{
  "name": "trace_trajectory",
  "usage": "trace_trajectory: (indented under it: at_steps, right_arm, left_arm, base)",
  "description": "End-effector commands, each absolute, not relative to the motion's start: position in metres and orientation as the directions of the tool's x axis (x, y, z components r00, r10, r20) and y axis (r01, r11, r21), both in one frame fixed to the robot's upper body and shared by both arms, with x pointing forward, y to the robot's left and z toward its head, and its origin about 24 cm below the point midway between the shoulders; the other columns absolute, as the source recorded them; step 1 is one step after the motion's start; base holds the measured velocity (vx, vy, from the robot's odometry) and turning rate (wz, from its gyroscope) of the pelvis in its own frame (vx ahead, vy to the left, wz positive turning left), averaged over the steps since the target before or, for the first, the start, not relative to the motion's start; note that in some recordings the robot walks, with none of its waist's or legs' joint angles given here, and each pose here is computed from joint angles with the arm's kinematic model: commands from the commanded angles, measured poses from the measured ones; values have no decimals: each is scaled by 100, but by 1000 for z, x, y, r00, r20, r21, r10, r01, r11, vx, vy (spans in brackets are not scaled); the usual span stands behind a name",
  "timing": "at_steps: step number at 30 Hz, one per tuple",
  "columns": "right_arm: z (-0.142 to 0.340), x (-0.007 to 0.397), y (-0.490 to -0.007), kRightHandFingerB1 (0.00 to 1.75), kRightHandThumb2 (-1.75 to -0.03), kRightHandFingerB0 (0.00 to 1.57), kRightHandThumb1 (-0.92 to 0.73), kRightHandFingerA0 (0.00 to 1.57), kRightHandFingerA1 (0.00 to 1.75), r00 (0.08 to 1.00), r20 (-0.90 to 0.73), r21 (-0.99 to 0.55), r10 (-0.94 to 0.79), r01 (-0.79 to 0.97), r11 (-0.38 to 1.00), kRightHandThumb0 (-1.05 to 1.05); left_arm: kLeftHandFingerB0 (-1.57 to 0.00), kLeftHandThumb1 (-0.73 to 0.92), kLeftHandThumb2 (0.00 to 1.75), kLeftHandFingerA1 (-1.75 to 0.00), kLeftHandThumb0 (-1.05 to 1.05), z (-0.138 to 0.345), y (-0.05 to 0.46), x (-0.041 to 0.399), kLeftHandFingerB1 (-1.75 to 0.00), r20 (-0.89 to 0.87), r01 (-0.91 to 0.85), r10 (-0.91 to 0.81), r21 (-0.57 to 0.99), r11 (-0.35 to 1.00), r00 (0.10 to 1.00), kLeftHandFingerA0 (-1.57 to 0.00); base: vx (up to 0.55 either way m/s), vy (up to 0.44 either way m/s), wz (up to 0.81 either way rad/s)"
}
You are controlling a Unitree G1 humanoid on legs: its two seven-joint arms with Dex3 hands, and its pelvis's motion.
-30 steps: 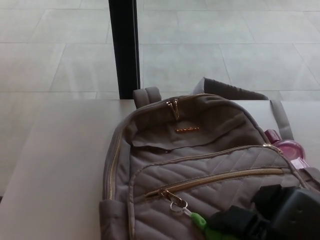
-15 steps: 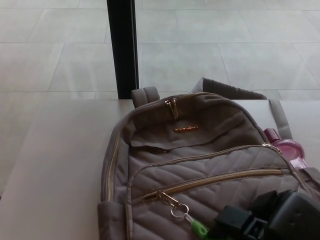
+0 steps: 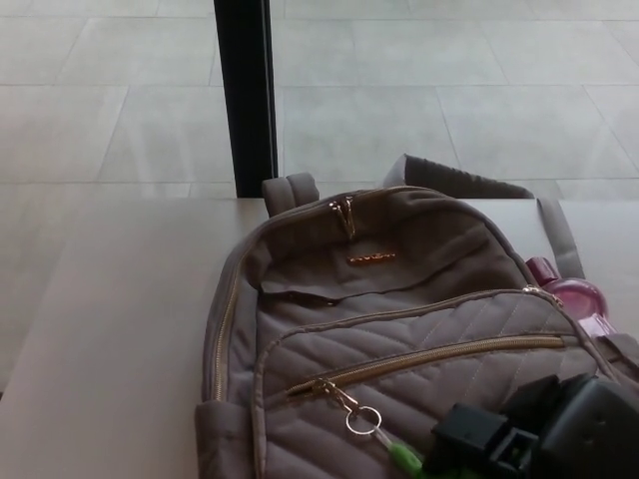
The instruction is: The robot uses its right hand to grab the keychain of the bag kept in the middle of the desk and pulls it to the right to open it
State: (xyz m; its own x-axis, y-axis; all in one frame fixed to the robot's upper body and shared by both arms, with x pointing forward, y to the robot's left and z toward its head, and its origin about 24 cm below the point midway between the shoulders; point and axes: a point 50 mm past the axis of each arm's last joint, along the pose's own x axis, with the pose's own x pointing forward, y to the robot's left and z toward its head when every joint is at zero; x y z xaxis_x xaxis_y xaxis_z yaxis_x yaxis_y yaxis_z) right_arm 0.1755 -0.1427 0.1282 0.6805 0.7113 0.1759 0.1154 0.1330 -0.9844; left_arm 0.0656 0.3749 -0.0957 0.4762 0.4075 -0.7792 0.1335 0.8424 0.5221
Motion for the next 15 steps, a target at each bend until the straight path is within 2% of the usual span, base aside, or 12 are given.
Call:
trace_trajectory:
  at_steps: [1, 2, 3, 4, 5, 6, 8, 9, 12, 13, 14, 15]
  right_arm:
    - [128, 184, -141, 126, -114, 105, -41, 138, 148, 709, 136, -990, 692, 117, 75, -37]
    - [130, 187, -139, 151, -119, 84, -40, 112, 175, 709, 135, -990, 692, 116, 75, -27]
    - [132, 188, -138, 151, -119, 84, -40, 112, 175, 713, 125, -992, 690, 107, 69, -27]
    - [133, 190, -136, 127, -115, 105, -40, 139, 150, 707, 133, -991, 694, 110, 78, -37]
    - [136, 192, -135, 141, -117, 86, -41, 113, 175, 707, 134, -991, 695, 111, 78, -28]
    - [141, 196, -131, 118, -109, 91, -46, 114, 175, 710, 128, -991, 692, 116, 65, -28]
    - [144, 198, -130, 118, -109, 91, -46, 114, 175, 713, 123, -992, 690, 116, 58, -28]
    - [149, 204, -126, 115, -111, 93, -47, 114, 175, 705, 127, -991, 698, 122, 57, -28]
    - [160, 215, -121, 105, -121, 97, -38, 118, 175, 689, 176, -983, 703, 165, 85, -29]
    - [162, 217, -120, 101, -118, 94, -43, 143, 149, 690, 177, -982, 701, 168, 83, -39]
    - [168, 222, -119, 110, -125, 96, -35, 118, 175, 701, 180, -982, 690, 169, 84, -29]
    - [172, 224, -119, 114, -128, 96, -33, 118, 175, 706, 186, -981, 684, 173, 88, -29]
  left_arm:
    - [-60, 90, 67, -61, -75, -95, 376, 62, -45, -779, 129, 409, 522, 843, 476, -67]
    - [-61, 89, 67, -60, -76, -95, 376, 62, -45, -779, 117, 411, 518, 847, 474, -67]
    - [-61, 89, 67, -60, -76, -95, 377, 62, -45, -779, 103, 415, 516, 851, 470, -67]
    - [-60, 89, 67, -61, -76, -94, 377, 61, -45, -778, 109, 412, 516, 849, 475, -66]
    - [-60, 90, 67, -59, -76, -94, 377, 61, -45, -777, 121, 410, 520, 845, 479, -66]
    - [-52, 72, 110, -65, -76, -94, 377, 61, -58, -778, 136, 408, 524, 840, 477, -60]
    - [-52, 72, 110, -65, -76, -94, 377, 61, -58, -779, 141, 408, 525, 839, 476, -60]
    - [-58, 92, 68, -56, -80, -95, 377, 59, -45, -783, 133, 413, 523, 842, 464, -67]
    - [-62, 91, 67, -63, -78, -95, 377, 60, -47, -782, 101, 407, 506, 856, 472, -65]
    - [-61, 92, 67, -61, -77, -96, 376, 57, -46, -785, 106, 407, 507, 856, 466, -66]
    - [-62, 91, 67, -64, -78, -96, 376, 56, -48, -784, 103, 408, 506, 856, 468, -67]
    - [-60, 92, 68, -62, -80, -96, 376, 56, -47, -784, 108, 407, 508, 854, 469, -67]
  base:
    - [0, 0, 0]
    - [0, 0, 0]
    - [0, 0, 0]
    - [0, 0, 0]
    - [0, 0, 0]
    - [0, 0, 0]
    - [0, 0, 0]
    - [0, 0, 0]
    - [0, 0, 0]
    - [0, 0, 0]
    - [0, 0, 0]
    - [0, 0, 0]
